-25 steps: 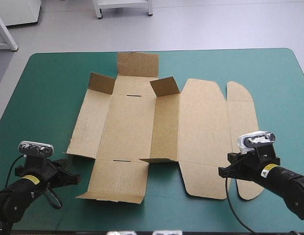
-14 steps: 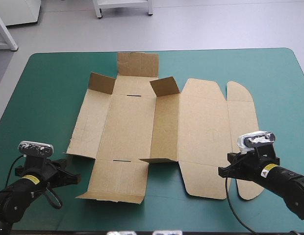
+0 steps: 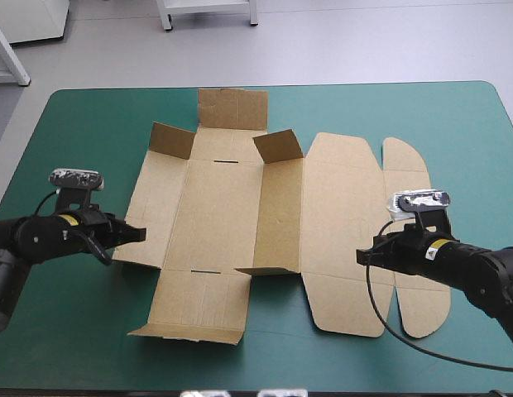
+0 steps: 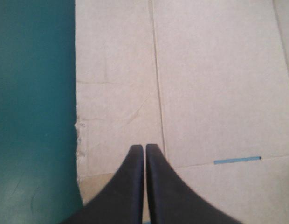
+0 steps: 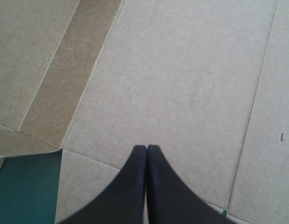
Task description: Fold the box
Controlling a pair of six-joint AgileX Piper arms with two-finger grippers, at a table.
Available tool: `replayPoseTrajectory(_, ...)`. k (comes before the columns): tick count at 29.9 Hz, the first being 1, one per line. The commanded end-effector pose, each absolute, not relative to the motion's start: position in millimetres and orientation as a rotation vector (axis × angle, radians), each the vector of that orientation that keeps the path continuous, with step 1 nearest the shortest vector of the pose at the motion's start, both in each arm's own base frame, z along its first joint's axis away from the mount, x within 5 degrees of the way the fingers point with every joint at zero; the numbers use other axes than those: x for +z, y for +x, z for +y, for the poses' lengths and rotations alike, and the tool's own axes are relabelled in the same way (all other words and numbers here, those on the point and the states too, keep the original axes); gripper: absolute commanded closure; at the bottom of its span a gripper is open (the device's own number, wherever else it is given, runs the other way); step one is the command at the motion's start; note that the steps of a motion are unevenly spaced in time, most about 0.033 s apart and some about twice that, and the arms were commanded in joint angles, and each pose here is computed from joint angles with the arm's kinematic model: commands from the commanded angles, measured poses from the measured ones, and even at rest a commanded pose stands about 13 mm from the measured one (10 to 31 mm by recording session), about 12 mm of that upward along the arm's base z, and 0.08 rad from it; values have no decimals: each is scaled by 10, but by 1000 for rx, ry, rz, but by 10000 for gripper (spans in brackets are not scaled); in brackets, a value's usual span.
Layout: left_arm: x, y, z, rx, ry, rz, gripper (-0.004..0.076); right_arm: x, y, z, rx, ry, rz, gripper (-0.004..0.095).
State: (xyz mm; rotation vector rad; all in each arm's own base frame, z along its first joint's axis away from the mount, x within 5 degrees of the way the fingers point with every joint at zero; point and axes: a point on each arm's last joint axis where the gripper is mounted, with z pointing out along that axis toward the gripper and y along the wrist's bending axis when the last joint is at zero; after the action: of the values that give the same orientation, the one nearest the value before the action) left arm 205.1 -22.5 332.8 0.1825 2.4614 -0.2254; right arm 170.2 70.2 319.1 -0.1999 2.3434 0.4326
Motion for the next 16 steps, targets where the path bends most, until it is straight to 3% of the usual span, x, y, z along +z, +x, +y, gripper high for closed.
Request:
replayPoseTrajectory(1, 3607, 2281, -299, -328, 190, 2382, 710, 3361, 1821, 735, 453, -192, 2277, 927)
replayPoseTrajectory(8, 3714, 2709, -87, -667, 209, 2394, 710, 3334, 1913, 774, 455, -202, 2310, 927)
replayPoseTrajectory(16, 3416, 2982, 499, -925, 105, 2388, 710, 3293, 1961, 834, 504, -236, 2318, 927)
